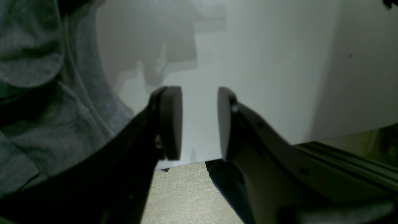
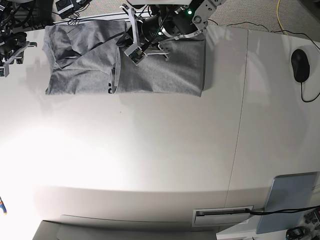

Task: Fold the T-shirt properly

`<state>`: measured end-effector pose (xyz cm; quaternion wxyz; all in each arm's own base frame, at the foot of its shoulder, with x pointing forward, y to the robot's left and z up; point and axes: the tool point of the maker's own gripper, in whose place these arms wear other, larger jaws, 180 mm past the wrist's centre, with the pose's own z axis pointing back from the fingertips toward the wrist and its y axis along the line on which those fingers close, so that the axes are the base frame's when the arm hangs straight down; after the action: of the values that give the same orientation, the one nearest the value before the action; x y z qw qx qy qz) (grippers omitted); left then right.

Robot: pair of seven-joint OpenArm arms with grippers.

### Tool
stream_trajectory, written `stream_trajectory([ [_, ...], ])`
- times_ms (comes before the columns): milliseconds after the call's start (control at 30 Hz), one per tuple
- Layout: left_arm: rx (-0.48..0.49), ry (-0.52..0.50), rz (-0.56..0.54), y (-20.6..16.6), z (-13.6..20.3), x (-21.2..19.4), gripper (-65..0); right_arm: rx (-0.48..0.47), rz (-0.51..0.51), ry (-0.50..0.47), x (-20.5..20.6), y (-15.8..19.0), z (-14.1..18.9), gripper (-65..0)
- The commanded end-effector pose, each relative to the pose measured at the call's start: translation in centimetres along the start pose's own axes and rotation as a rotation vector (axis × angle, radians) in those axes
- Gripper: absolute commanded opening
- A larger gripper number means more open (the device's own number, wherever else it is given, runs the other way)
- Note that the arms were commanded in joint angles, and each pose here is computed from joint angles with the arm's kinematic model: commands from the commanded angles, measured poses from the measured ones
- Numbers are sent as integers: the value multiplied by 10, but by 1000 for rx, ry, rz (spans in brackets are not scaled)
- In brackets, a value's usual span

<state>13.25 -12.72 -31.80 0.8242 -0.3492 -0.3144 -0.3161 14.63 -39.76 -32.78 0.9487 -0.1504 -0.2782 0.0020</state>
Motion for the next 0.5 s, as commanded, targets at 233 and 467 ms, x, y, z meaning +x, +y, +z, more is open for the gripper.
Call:
stream_trajectory([
  [233, -26, -51, -18, -7, 2, 13, -338, -17, 16, -29, 10, -7, 5, -454],
  [467, -15, -70, -86, -4, 2, 19, -338, -17, 16, -29, 10, -7, 5, -454],
])
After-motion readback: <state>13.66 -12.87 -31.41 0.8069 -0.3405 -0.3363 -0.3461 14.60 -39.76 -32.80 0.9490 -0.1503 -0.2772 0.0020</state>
